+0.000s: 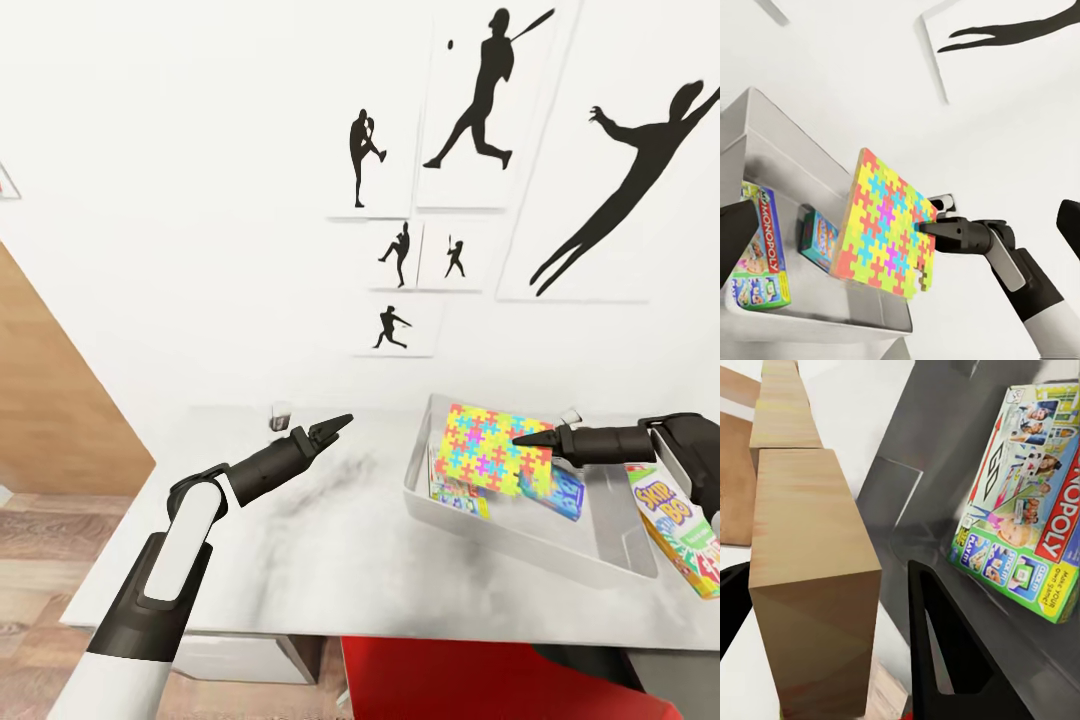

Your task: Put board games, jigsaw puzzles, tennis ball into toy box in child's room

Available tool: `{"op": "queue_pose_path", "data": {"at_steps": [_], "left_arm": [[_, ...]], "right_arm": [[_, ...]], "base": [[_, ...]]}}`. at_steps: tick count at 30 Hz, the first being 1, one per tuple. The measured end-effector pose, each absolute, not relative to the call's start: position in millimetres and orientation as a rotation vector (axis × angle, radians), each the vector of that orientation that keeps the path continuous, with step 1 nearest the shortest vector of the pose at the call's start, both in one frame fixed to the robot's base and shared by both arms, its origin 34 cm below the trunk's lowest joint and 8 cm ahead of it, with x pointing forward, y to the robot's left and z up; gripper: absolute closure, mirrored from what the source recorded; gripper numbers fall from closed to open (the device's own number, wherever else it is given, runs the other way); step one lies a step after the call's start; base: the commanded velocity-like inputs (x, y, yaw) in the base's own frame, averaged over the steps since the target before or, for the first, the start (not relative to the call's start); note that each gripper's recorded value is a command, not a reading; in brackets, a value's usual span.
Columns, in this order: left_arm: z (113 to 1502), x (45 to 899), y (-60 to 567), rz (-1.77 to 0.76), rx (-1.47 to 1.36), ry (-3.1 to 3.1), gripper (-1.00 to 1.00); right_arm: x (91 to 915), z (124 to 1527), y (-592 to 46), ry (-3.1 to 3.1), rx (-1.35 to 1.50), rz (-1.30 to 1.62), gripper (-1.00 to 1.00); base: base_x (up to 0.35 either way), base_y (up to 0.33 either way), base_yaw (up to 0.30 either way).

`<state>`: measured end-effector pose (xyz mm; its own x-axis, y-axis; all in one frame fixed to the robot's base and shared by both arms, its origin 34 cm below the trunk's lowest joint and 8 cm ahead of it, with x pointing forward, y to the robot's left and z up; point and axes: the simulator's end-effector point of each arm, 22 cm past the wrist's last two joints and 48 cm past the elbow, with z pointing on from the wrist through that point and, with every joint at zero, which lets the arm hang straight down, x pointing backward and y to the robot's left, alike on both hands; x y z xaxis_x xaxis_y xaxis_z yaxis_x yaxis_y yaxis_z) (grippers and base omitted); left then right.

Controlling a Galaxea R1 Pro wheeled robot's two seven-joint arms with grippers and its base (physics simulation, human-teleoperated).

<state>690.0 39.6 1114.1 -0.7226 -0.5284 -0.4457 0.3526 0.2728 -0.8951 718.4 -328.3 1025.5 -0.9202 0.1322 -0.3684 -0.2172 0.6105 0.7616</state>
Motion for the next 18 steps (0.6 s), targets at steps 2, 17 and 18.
{"op": "queue_pose_path", "data": {"at_steps": [2, 17, 18], "left_arm": [[1112.2, 690.4, 39.6, -1.541, -0.162, 1.822, -1.0], [1097.6, 692.9, 39.6, -1.545, -0.182, 1.842, -1.0], [1096.7, 693.0, 39.6, -1.546, -0.183, 1.843, -1.0]], "right_arm": [[720.9, 1026.9, -328.1, 2.446, -0.07, 1.233, 1.0], [731.5, 1025.2, -327.8, 2.441, -0.058, 1.246, 1.0], [731.8, 1024.4, -327.3, 2.441, -0.057, 1.248, 1.0]], "base": [[0.0, 0.0, 0.0], [0.0, 0.0, 0.0], [0.0, 0.0, 0.0]]}}
